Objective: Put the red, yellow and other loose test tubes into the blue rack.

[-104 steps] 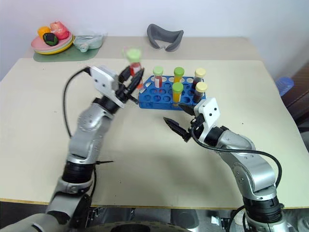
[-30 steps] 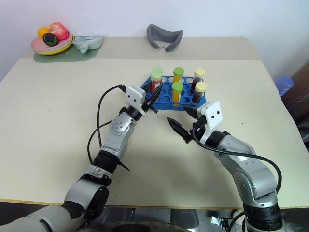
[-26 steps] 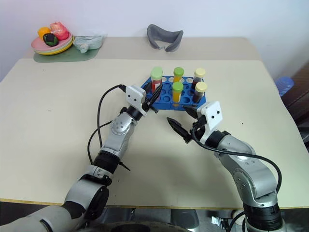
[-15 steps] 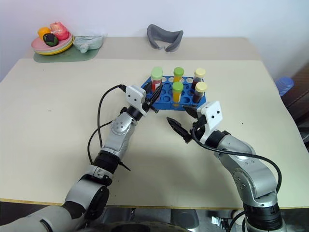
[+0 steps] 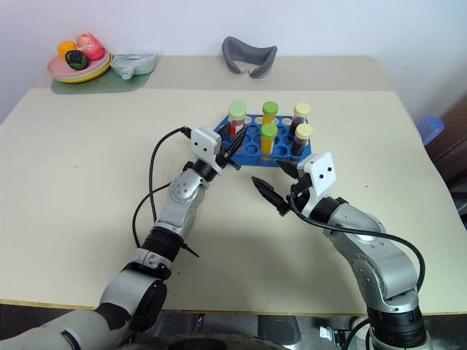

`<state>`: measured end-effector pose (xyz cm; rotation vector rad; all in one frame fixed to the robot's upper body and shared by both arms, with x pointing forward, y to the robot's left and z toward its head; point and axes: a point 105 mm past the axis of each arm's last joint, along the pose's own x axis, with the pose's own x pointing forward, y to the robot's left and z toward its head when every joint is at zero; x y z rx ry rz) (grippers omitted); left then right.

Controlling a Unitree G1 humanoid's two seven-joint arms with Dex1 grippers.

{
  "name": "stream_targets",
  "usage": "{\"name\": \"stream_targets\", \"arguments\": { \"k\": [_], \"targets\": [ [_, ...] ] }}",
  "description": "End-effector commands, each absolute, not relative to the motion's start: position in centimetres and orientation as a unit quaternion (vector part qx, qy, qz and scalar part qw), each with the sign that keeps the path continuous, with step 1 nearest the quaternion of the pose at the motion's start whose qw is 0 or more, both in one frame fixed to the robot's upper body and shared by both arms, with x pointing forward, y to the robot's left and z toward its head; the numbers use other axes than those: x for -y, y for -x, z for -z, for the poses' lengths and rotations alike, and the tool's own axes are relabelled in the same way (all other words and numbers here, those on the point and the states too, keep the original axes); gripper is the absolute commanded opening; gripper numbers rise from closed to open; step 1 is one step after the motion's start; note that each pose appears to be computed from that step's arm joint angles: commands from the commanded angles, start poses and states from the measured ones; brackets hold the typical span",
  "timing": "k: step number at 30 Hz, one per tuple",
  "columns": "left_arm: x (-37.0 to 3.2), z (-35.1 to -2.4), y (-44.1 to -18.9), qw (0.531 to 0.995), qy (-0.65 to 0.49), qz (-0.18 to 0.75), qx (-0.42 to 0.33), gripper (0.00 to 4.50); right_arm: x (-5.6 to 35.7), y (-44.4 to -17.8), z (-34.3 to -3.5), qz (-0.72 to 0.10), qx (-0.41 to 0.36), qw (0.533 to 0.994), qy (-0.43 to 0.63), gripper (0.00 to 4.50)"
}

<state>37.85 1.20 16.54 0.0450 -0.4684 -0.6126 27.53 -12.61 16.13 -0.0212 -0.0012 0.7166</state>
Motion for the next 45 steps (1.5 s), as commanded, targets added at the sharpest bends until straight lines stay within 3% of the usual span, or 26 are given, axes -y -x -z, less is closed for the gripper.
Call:
{"name": "stream_targets", "arguments": {
  "k": [1, 12, 19, 20, 24, 27, 32, 39, 45],
  "targets": [
    [-1.3, -16.6, -38.1, 0.928, -0.020, 0.293, 0.228, 0.78, 11.6, -26.7, -17.4, -0.369, 0.026, 0.929, 0.009, 3.76],
    [-0.5, -16.5, -37.9, 0.924, -0.005, 0.309, 0.226, 0.78, 11.6, -26.7, -17.4, -0.369, 0.025, 0.929, 0.009, 3.76],
    [-1.3, -17.3, -37.7, 0.922, -0.003, 0.304, 0.242, 4.32, 11.7, -26.8, -17.3, -0.368, 0.024, 0.930, 0.011, 3.76],
    [-1.7, -17.7, -37.7, 0.922, 0.003, 0.301, 0.245, 4.42, 11.9, -26.8, -17.3, -0.365, 0.024, 0.930, 0.013, 3.76],
    [-3.9, -18.7, -36.7, 0.916, 0.013, 0.307, 0.256, 4.42, 13.1, -27.1, -17.4, -0.351, 0.022, 0.936, 0.025, 3.76],
    [-7.7, -19.5, -34.8, 0.913, -0.001, 0.321, 0.251, 4.42, 15.4, -27.0, -17.3, -0.329, 0.010, 0.943, 0.050, 3.76],
    [-13.7, -18.5, -32.6, 0.931, -0.061, 0.311, 0.180, 4.42, 20.1, -26.7, -17.0, -0.282, -0.016, 0.956, 0.084, 3.76],
    [-23.0, -16.4, -31.2, 0.964, -0.134, 0.210, 0.088, 4.42, 24.7, -26.6, -16.0, -0.239, -0.047, 0.963, 0.117, 3.76],
    [-25.1, -15.9, -30.1, 0.974, -0.136, 0.165, 0.069, 4.42, 25.8, -27.0, -14.4, -0.232, -0.053, 0.964, 0.118, 3.76]
  ]
}}
